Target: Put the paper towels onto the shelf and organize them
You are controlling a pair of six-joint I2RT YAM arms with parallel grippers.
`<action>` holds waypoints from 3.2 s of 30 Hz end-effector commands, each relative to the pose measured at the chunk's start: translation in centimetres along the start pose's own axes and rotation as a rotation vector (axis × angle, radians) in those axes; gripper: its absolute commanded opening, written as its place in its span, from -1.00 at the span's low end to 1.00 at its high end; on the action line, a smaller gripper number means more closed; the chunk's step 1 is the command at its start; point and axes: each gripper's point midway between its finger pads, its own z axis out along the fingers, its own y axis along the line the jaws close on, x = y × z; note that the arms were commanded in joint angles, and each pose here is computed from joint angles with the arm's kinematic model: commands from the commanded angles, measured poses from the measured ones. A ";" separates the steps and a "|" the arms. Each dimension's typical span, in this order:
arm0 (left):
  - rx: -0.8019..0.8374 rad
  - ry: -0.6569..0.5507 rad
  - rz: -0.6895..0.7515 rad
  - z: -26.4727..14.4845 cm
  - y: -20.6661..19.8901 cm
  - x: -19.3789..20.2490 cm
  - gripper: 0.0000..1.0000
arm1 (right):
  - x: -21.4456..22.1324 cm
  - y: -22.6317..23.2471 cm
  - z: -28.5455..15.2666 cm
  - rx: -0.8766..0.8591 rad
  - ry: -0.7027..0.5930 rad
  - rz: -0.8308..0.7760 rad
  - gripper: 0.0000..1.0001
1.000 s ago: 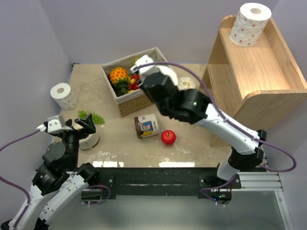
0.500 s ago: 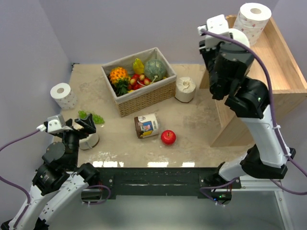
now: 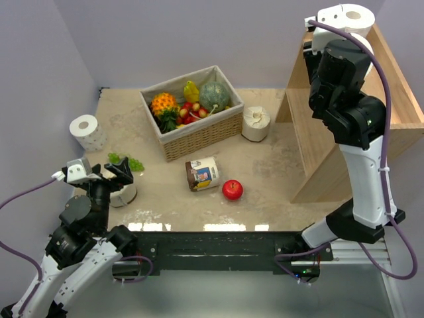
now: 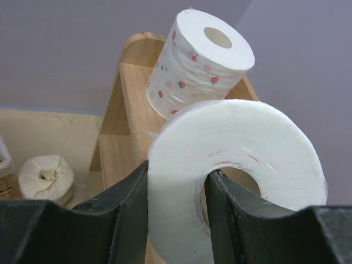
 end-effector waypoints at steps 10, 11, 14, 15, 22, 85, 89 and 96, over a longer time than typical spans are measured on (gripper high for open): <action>-0.009 -0.016 0.001 0.5 -0.3 -0.3 1.00 | -0.2 -2.8 1.8 0.040 -0.021 0.089 0.02; -0.009 -0.016 0.001 0.4 -0.2 -0.3 1.00 | -0.1 -2.9 2.0 0.047 -0.020 0.090 0.09; -0.011 -0.018 0.000 0.5 -0.2 -0.3 1.00 | 0.3 -3.2 3.0 0.065 -0.013 0.078 0.24; -0.011 -0.019 0.000 0.5 -0.2 -0.3 1.00 | 0.3 -3.6 3.3 0.079 -0.012 0.082 0.31; -0.010 -0.018 -0.001 0.4 -0.2 -0.3 1.00 | -2.1 -4.9 3.4 0.114 -0.094 0.136 0.68; -0.600 0.189 0.125 20.9 9.1 -4.7 0.76 | 10.8 23.8 -13.2 -1.158 0.002 0.438 0.62; -0.527 0.331 0.089 23.0 11.4 -1.8 0.62 | 11.0 23.4 -13.3 -1.147 -0.009 0.442 0.62; -0.541 0.510 0.113 25.8 15.5 3.1 0.56 | 10.7 23.6 -14.0 -1.189 -0.013 0.466 0.61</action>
